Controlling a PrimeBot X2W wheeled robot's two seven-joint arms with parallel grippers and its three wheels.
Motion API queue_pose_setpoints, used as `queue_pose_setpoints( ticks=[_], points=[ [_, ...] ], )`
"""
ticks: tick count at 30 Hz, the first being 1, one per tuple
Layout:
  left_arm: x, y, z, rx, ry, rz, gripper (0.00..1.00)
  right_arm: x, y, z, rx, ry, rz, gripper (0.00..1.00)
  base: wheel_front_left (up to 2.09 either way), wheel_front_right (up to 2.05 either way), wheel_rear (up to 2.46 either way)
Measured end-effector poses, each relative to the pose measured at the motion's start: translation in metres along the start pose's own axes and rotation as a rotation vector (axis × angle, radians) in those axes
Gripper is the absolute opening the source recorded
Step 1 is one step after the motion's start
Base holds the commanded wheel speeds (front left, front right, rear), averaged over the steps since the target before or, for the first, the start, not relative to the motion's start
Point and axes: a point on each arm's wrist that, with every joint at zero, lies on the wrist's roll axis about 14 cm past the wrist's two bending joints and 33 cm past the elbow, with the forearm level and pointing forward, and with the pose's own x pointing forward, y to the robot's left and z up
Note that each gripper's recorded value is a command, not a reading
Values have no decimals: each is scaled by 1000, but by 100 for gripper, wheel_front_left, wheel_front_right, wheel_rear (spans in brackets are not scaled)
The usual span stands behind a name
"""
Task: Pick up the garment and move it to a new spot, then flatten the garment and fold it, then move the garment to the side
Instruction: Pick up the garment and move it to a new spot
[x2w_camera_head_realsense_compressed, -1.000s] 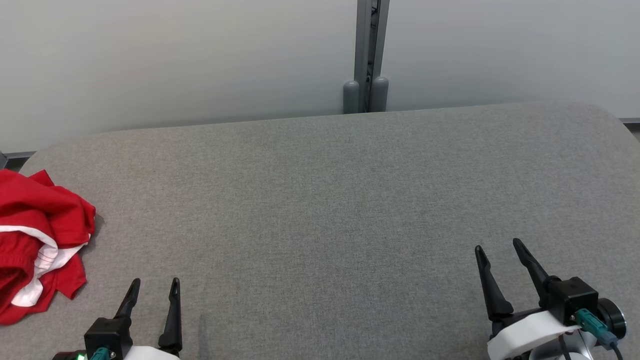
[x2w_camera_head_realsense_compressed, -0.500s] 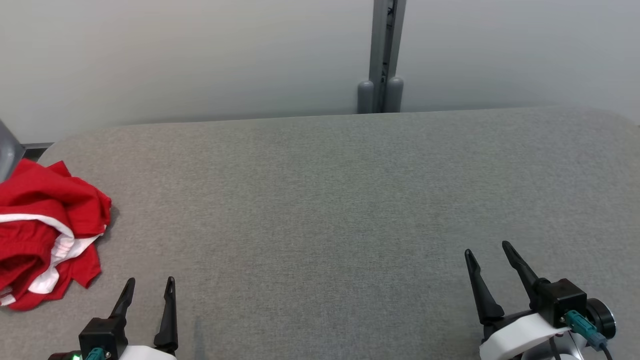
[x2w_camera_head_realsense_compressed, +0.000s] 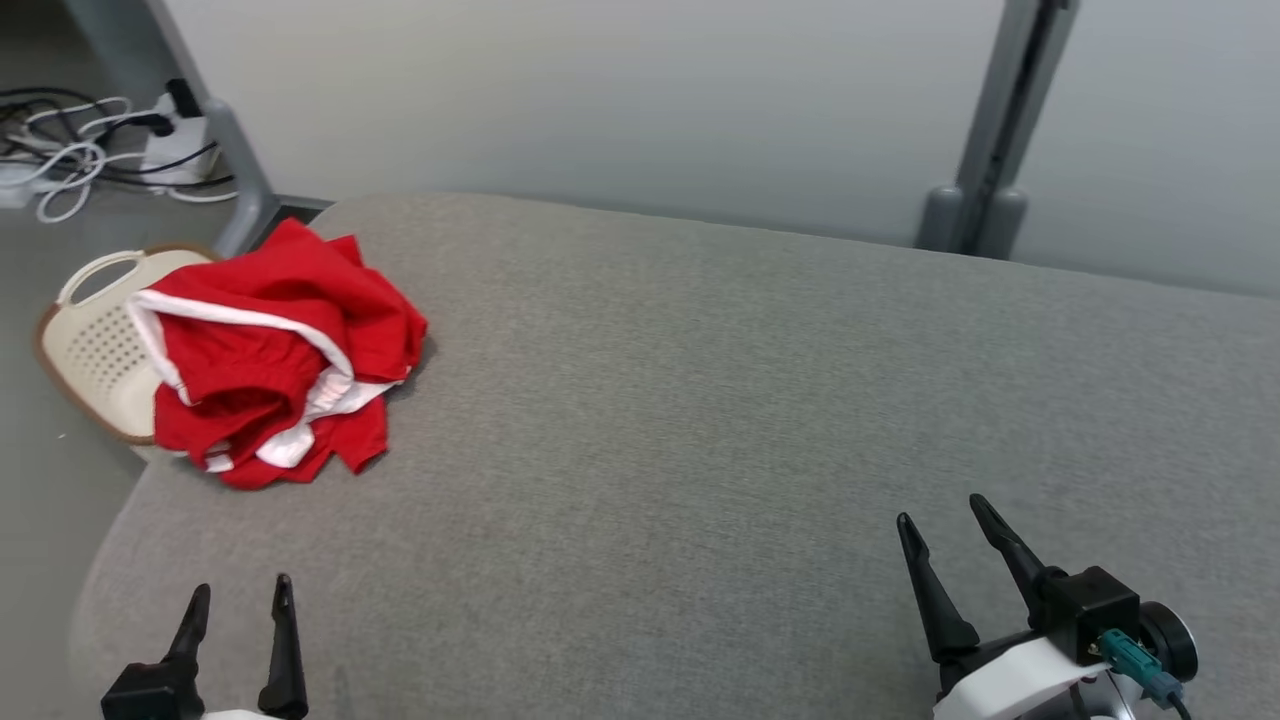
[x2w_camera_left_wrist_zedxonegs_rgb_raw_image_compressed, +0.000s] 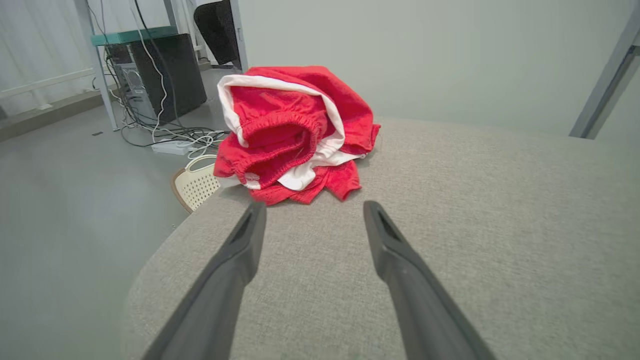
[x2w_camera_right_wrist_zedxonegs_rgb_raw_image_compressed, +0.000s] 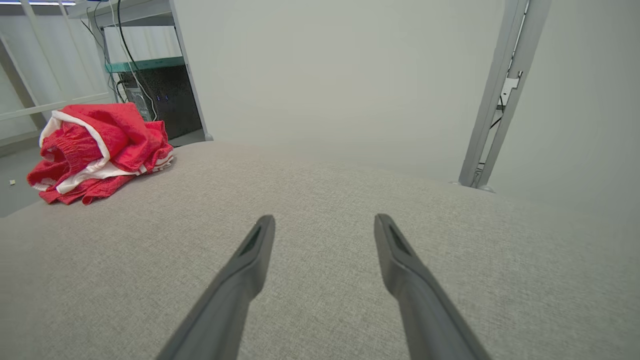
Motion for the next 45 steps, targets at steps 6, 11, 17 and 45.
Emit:
queue_pose_setpoints(
  ticks=[6, 11, 17, 45],
  points=[
    [-31, 48, -12, -14, 29, 152, 100, 20, 40, -5, 2, 16, 129, 100, 0, 0, 0],
    [-49, 71, -17, -27, 38, 235, 100, 30, 64, -8, 4, 26, 204, 100, 0, 0, 0],
    [-57, 77, -23, -43, 56, 263, 100, 34, 74, -11, 15, 32, 236, 100, 0, 0, 0],
    [93, 38, 13, -68, 24, 118, 100, 40, -16, -47, -15, 99, 81, 100, 0, 0, 0]
  ],
)
